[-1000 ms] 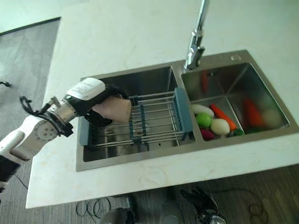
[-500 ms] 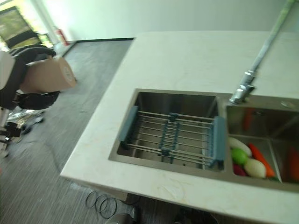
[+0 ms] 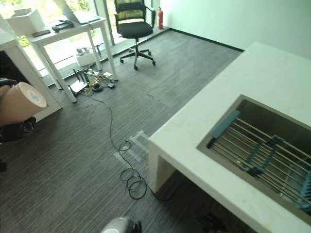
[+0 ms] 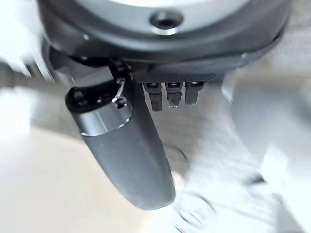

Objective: Place the dishes in the dishwasher.

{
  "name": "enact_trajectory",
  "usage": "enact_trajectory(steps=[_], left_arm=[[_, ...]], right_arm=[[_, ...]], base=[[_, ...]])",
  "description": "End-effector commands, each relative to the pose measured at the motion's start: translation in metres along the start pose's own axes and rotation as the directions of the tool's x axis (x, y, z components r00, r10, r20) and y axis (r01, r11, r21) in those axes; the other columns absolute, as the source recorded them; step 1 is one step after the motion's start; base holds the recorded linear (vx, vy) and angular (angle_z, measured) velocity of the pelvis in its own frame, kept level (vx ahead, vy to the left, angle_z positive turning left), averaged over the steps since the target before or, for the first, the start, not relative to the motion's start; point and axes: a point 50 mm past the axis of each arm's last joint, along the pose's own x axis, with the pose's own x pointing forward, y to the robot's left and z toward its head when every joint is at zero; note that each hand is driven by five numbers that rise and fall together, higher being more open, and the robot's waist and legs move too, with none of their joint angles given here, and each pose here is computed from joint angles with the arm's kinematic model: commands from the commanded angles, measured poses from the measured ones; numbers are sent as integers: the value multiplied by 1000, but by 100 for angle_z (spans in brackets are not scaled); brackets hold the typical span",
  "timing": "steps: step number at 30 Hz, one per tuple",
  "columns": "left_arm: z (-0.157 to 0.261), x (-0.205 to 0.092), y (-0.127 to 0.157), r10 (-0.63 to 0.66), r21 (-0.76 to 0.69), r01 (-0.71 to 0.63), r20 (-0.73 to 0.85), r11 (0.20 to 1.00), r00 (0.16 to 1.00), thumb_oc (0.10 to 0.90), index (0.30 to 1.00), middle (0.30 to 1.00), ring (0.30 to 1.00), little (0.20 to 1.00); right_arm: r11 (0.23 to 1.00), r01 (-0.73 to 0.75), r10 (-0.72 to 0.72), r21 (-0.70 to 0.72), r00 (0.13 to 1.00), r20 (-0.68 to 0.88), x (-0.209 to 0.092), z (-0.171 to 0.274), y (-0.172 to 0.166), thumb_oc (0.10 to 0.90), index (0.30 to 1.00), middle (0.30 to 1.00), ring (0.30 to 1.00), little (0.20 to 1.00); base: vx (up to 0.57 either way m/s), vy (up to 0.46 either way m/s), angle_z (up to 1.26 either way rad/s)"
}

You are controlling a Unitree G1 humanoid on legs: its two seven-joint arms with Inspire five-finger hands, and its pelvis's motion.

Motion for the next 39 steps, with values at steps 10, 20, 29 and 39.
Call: enact_trajectory(steps=[10, 20, 29, 39], left_arm=[[55, 45, 48, 253, -199, -197, 311, 960, 916, 400, 300, 300, 300, 300], [88, 54, 15, 151, -272, -43, 389, 961, 909, 400, 300, 300, 300, 300], [101, 46, 2, 143, -317, 6, 446, 948, 884, 400, 300, 300, 300, 300], [115, 53, 15, 139, -245, -14, 504, 970, 852, 400, 300, 300, 300, 300]], right_arm=[[994, 45, -42, -104, 999, 28, -4, 1, -15, 800, 900, 900, 900, 900], [983, -7, 2, -184, 1000, -26, -3, 16, -20, 800, 900, 900, 900, 900], [990, 77, -75, -117, 997, 13, -2, 27, -27, 800, 900, 900, 900, 900], [994, 45, -36, -100, 995, 90, -1, 24, -13, 800, 900, 900, 900, 900]], base=[[-14, 119, 114], [181, -61, 102], [194, 147, 21], [267, -52, -32]])
